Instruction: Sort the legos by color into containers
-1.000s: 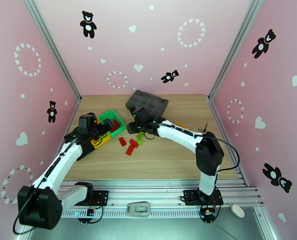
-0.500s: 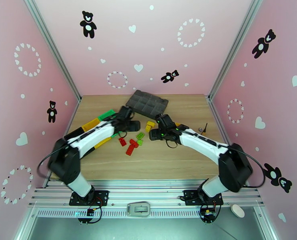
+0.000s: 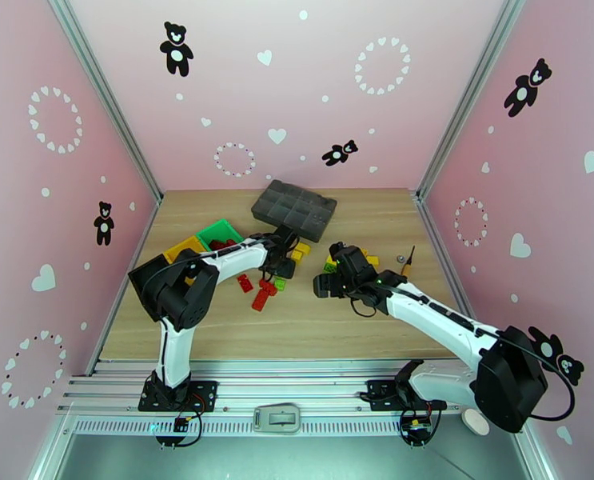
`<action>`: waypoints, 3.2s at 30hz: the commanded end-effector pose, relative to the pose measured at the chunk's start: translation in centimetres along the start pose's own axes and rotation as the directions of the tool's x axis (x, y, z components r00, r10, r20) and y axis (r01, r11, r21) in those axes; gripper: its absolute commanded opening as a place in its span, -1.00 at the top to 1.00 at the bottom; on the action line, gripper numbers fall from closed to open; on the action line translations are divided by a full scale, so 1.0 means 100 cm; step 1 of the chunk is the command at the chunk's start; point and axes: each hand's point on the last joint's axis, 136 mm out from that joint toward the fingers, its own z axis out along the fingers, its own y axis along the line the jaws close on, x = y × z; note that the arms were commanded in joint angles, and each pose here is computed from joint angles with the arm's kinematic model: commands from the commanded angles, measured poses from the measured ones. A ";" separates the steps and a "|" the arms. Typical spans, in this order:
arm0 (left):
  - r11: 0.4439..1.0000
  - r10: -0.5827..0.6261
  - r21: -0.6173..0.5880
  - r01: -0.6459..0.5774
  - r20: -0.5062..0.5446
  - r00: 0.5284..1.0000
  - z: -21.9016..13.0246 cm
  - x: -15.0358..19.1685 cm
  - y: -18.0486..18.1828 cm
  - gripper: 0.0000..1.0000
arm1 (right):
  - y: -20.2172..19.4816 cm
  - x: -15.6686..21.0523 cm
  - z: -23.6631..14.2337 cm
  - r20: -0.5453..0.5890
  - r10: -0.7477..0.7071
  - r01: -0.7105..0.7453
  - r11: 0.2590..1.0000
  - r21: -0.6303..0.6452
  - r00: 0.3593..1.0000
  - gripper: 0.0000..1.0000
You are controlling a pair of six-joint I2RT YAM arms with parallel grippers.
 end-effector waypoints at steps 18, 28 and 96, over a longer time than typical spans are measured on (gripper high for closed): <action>0.996 0.011 -0.086 -0.004 0.083 0.996 -0.033 -0.013 0.006 0.24 | 0.011 -0.005 0.009 -0.003 0.018 -0.018 0.998 -0.054 1.000 -0.66; 0.986 -0.106 -0.099 0.135 0.251 0.962 -0.102 -0.028 0.047 0.28 | 0.070 -0.013 0.026 -0.024 -0.070 0.066 0.985 -0.157 0.997 -0.59; 0.996 -0.079 0.061 0.072 0.116 0.990 -0.051 0.021 -0.003 -0.40 | -0.013 0.003 0.032 -0.082 0.016 -0.008 0.995 0.096 0.997 -0.46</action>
